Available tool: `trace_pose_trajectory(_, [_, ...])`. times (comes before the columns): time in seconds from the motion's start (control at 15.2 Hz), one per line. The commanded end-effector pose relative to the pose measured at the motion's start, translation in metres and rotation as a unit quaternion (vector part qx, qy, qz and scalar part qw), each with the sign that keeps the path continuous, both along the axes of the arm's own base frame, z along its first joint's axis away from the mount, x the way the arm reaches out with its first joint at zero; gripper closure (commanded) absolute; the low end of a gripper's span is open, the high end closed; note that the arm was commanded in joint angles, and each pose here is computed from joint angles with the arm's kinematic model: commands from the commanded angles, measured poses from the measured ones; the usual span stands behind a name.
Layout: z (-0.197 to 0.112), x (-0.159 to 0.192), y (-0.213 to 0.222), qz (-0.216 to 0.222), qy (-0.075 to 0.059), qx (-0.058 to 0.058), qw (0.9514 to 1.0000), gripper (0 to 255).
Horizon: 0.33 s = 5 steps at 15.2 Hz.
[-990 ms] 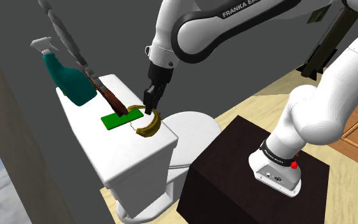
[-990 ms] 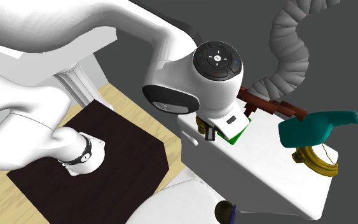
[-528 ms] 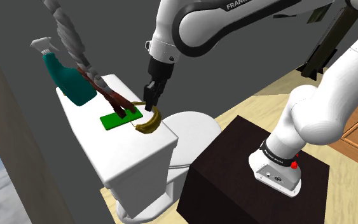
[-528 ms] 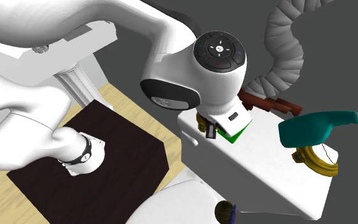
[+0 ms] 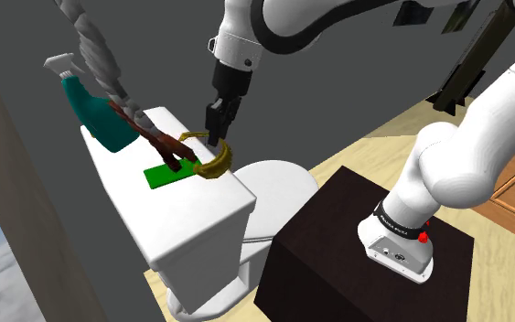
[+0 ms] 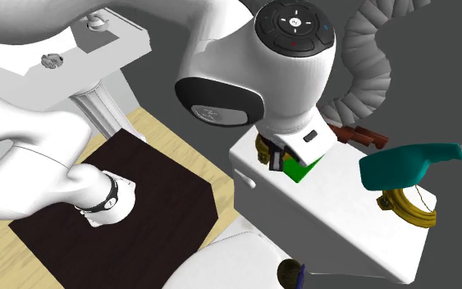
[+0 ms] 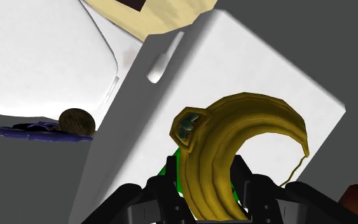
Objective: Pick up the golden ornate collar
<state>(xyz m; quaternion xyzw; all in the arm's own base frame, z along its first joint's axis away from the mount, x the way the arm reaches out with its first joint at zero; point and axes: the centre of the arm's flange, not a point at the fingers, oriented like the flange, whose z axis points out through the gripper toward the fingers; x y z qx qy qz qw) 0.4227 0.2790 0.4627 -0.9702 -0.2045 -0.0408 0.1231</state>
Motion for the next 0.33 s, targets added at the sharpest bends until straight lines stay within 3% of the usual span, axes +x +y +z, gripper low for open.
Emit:
trace_pose_trajectory(0.0, [0.012,-0.001,0.001,0.000,0.000,0.000,1.0000,255])
trace_pose_trajectory(0.26, [0.024,-0.001,0.001,0.000,0.000,0.000,1.0000,255])
